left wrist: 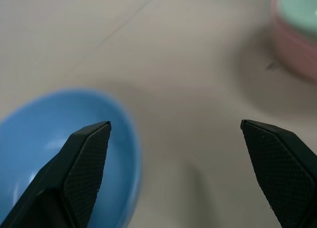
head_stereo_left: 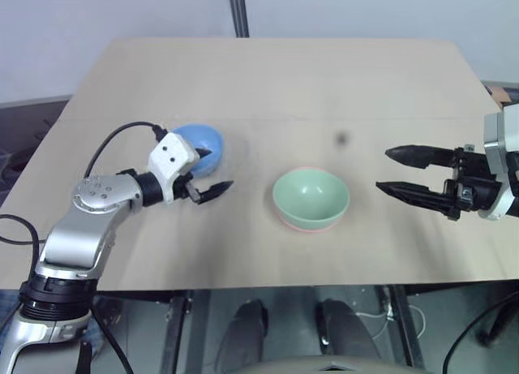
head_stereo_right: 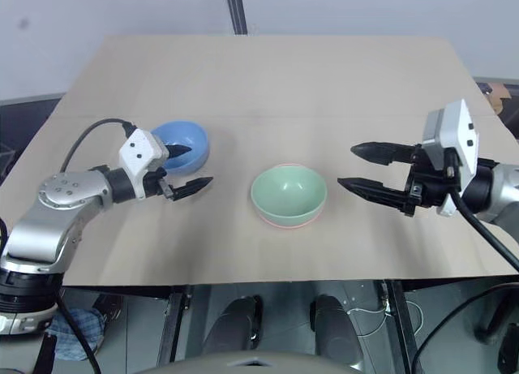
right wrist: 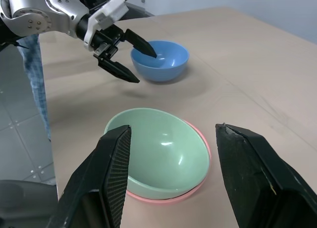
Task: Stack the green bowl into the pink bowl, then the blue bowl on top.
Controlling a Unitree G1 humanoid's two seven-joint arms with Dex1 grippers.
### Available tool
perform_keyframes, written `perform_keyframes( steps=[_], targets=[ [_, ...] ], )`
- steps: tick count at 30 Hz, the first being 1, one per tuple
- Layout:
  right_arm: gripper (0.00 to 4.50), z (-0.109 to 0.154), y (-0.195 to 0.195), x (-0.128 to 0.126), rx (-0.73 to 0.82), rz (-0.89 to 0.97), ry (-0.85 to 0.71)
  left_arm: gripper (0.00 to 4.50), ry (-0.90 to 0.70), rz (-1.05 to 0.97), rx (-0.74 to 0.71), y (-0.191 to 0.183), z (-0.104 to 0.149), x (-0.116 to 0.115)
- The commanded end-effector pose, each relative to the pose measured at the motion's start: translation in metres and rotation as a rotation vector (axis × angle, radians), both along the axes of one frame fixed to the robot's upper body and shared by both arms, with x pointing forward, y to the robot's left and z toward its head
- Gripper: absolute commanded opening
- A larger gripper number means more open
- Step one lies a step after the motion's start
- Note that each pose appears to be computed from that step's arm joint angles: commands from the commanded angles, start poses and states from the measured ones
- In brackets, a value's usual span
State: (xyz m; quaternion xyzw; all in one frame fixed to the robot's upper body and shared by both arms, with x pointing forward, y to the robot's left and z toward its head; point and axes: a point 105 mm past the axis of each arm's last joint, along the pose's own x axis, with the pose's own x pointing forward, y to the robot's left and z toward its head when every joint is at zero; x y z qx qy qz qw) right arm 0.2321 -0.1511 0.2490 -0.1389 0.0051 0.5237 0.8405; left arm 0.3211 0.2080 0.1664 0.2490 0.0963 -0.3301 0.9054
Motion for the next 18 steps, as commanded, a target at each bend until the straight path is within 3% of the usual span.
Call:
perform_keyframes(
  steps=[1, 13, 17, 18],
  targets=[
    [2.83, 0.007, 0.001, -0.003, 0.002, 0.007, -0.048, 4.46, -0.050, 0.081, 0.102, 0.014, 0.010, 0.007],
    [2.83, 0.007, 0.001, 0.001, -0.014, -0.007, -0.068, 4.46, -0.004, 0.012, 0.292, 0.018, -0.030, 0.015],
    [2.88, 0.008, 0.000, -0.001, -0.011, -0.015, -0.071, 3.31, -0.033, 0.005, 0.294, 0.020, -0.024, 0.023],
    [2.88, 0.009, 0.000, -0.001, -0.006, -0.017, -0.072, 2.79, -0.037, 0.008, 0.282, 0.020, -0.022, 0.025]
  ],
)
